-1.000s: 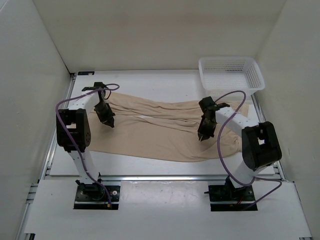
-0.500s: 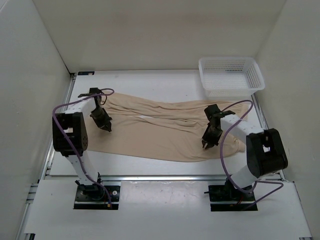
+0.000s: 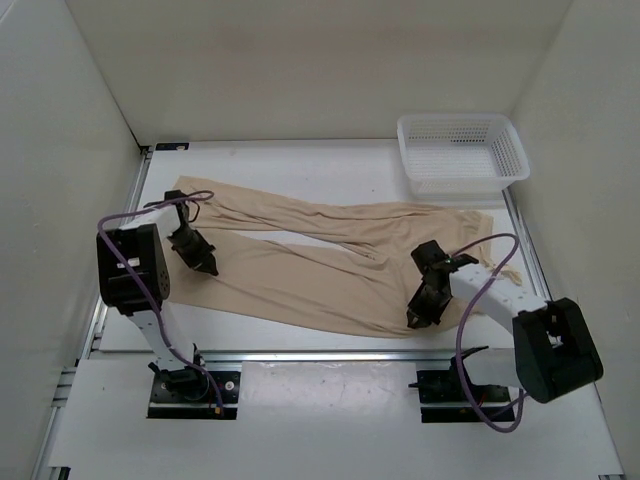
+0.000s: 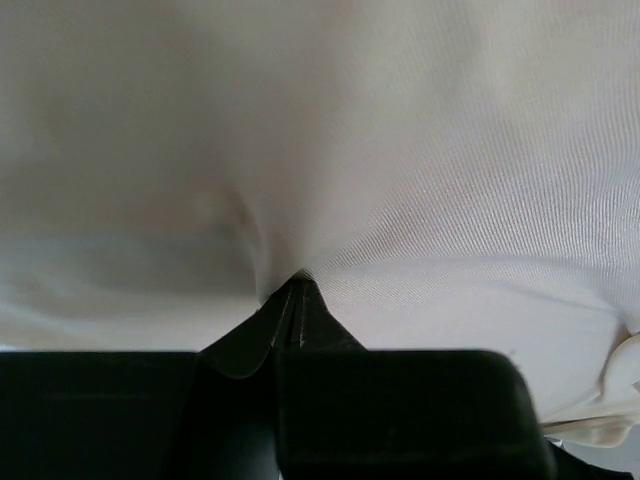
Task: Fold and stack the trousers
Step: Flatten the trousers out
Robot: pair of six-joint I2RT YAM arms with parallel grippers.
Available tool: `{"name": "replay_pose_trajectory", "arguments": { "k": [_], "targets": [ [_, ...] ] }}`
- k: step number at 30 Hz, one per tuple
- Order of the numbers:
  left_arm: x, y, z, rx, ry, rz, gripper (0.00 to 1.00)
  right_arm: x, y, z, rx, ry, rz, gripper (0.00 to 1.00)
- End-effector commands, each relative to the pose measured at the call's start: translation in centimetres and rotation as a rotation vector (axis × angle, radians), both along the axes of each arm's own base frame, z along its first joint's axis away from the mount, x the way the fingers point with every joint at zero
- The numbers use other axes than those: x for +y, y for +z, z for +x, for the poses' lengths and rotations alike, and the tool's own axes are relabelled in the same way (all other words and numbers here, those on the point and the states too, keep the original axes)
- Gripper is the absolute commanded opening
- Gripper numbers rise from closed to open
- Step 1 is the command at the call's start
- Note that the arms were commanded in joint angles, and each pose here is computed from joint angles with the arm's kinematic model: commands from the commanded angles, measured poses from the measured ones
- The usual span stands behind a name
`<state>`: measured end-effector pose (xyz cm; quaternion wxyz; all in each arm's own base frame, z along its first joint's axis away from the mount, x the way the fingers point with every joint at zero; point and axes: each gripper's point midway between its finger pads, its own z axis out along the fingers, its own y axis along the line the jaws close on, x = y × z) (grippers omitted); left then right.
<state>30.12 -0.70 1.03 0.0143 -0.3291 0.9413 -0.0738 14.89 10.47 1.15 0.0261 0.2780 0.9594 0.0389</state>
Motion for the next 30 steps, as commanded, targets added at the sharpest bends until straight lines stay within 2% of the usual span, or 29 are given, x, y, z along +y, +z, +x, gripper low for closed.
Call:
{"name": "replay_pose_trajectory", "arguments": {
  "k": [1,5,10,11,14,21,27,30],
  "targets": [
    [1.2,0.6,-1.7,-0.016,0.006,0.043,0.12,-0.8,0.2,-3.9,0.080,-0.038,-0.037,0.20],
    [1.5,1.6,-2.1,-0.041,0.025,0.057,0.12,-0.9,2.0,-3.2,0.015,-0.032,-0.062,0.21],
    [2.9,4.9,0.1,-0.094,0.034,0.125,0.15,-3.7,6.4,1.2,-0.133,-0.050,-0.227,0.29],
    [3.3,5.4,0.5,-0.105,0.034,0.128,0.16,-4.4,7.7,2.7,-0.174,-0.074,-0.231,0.33],
    [4.1,5.8,1.9,-0.114,0.047,0.144,0.17,-6.4,8.4,5.1,-0.187,-0.151,-0.249,0.34],
    [5.1,3.1,3.2,-0.041,0.082,0.111,0.17,-8.1,4.7,7.6,-0.074,-0.226,-0.247,0.34],
    [5.9,2.3,2.8,-0.013,0.092,0.117,0.17,-8.2,1.5,5.2,0.066,-0.249,-0.260,0.33],
    [6.4,3.1,2.4,-0.031,0.113,0.121,0.16,-7.7,1.1,3.7,0.079,-0.271,-0.223,0.33]
  ]
}}
